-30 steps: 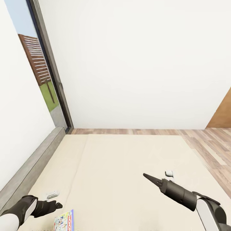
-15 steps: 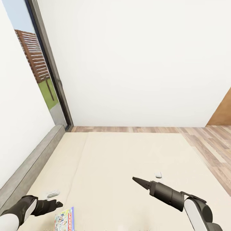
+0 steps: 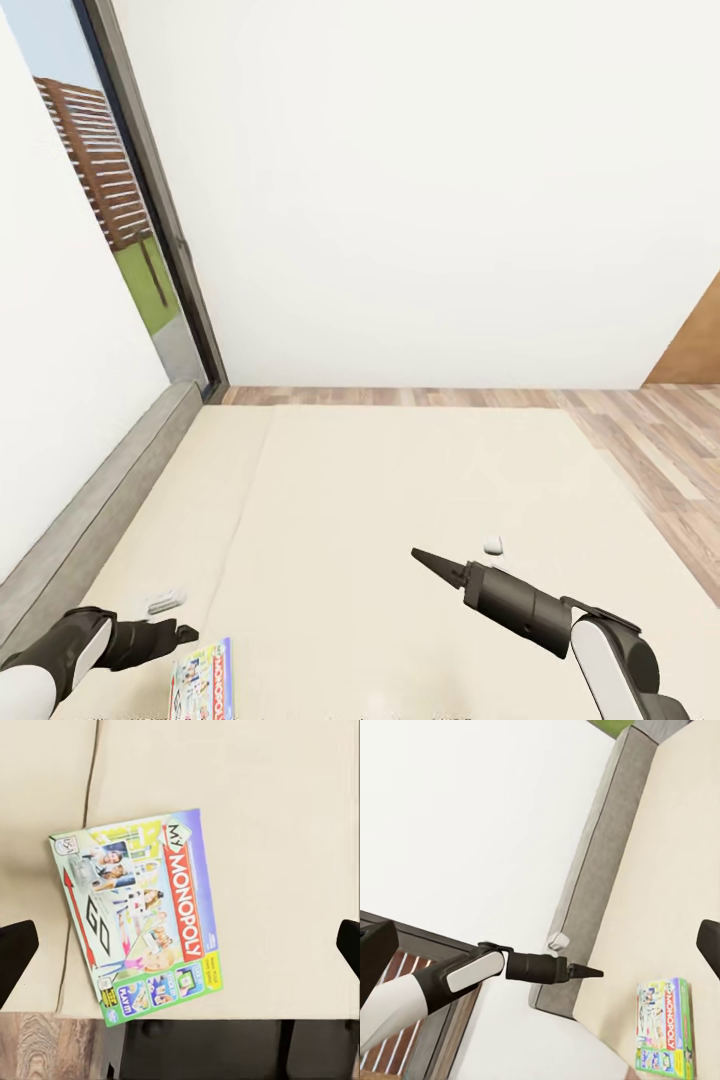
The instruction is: Put all the toys in the child's room - the three board games (two on the bed and one on the table), the two jigsaw puzzles on the table, and the tennis ball on the table - inside the toy box on the table in the child's room.
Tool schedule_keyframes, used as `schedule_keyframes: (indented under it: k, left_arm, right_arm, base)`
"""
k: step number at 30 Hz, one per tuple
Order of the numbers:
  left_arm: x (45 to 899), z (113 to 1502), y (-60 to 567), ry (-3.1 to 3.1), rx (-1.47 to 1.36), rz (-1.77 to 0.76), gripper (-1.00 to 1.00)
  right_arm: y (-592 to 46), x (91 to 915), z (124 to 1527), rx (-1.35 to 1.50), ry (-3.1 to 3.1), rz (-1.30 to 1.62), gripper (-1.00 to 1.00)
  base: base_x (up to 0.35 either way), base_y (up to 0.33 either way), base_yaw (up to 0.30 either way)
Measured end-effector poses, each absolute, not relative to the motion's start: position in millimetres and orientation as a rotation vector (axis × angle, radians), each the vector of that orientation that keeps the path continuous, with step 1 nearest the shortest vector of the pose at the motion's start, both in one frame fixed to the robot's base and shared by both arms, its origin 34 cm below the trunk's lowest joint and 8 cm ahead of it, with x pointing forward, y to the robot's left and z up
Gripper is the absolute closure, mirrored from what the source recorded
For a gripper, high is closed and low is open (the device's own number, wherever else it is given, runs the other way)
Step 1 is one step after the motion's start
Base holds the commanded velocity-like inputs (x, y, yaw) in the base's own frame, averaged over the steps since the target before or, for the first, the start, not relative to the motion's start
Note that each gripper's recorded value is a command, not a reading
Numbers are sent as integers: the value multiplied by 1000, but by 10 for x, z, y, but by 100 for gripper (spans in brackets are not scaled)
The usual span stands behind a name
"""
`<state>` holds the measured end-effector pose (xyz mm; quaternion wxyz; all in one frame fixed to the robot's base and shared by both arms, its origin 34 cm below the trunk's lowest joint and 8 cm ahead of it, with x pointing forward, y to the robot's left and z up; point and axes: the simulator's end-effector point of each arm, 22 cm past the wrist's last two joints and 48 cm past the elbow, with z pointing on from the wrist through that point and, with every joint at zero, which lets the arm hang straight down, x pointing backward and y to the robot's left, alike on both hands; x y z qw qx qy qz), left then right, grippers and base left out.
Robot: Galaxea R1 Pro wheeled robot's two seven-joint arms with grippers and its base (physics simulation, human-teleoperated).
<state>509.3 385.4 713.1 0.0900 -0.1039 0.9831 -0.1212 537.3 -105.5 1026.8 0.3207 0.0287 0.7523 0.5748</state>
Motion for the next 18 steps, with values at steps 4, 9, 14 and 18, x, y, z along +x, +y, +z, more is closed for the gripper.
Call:
schedule_keyframes:
  k: [4, 9, 14, 18]
  left_arm:
    - [5052, 7117, 3754, 2943, -316, -413, -100]
    - [4996, 7080, 3741, 2970, -294, -413, -100]
    - [4965, 7049, 3750, 2982, -289, -410, -100]
    - [4946, 7025, 3759, 2987, -290, -408, -100]
  right_arm:
    - [-1050, 5376, 10228, 79, 1987, 1507, -100]
    - [-1052, 5383, 10158, 89, 2007, 1494, -100]
    - [-1054, 5390, 10095, 102, 2023, 1487, -100]
    - [-1056, 5392, 10063, 109, 2030, 1487, -100]
  base:
    - [0, 0, 0]
    - [0, 0, 0]
    - [0, 0, 0]
    - [0, 0, 0]
